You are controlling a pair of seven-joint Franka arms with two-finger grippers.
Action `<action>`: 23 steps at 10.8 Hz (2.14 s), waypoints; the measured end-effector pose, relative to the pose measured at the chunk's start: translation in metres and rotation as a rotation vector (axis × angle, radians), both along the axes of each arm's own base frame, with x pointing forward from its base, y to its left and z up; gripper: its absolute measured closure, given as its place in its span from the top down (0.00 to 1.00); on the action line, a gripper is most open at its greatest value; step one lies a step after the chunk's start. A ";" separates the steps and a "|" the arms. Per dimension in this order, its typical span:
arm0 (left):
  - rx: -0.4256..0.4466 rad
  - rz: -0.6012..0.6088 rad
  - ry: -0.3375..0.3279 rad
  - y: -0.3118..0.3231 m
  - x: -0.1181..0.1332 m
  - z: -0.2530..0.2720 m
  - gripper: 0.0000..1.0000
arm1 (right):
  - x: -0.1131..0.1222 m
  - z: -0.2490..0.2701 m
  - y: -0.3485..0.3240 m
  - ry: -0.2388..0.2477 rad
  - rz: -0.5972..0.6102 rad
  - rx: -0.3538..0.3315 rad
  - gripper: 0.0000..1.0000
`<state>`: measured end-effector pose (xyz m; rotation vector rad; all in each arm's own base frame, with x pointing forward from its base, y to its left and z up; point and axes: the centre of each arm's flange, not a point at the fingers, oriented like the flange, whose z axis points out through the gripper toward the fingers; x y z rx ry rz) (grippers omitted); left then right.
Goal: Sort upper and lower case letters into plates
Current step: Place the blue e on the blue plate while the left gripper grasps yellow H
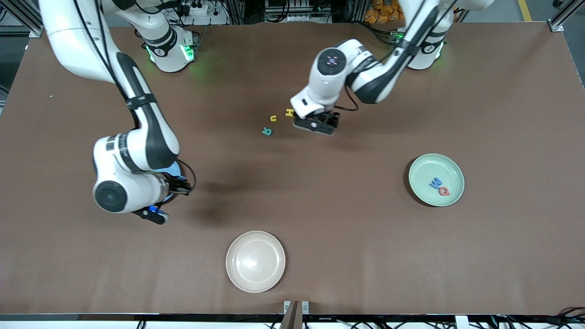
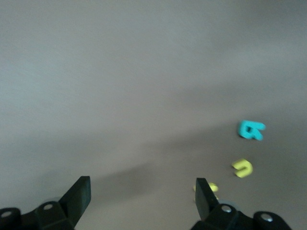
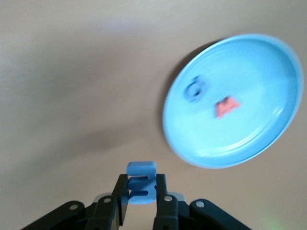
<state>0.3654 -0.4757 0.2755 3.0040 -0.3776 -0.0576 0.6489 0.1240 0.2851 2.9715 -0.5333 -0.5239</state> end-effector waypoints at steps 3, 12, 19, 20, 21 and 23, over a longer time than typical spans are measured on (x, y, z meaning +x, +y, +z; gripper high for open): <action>0.015 -0.008 0.024 -0.042 -0.047 -0.037 0.87 | -0.027 -0.031 -0.049 -0.064 0.104 0.050 0.27; 0.093 0.035 -0.019 -0.078 -0.080 -0.089 0.69 | -0.067 -0.059 -0.092 -0.120 0.180 0.084 0.63; 0.119 0.060 0.001 -0.075 -0.090 -0.105 0.56 | -0.069 -0.051 -0.065 -0.128 0.223 0.097 1.00; 0.117 0.058 -0.001 -0.076 -0.091 -0.103 0.42 | -0.071 -0.052 -0.059 -0.122 0.234 0.102 1.00; 0.117 0.065 -0.001 -0.076 -0.091 -0.103 0.35 | -0.073 -0.053 -0.049 -0.114 0.247 0.108 1.00; 0.110 0.124 -0.012 -0.076 -0.081 -0.097 0.35 | -0.077 -0.052 -0.031 -0.106 0.272 0.119 1.00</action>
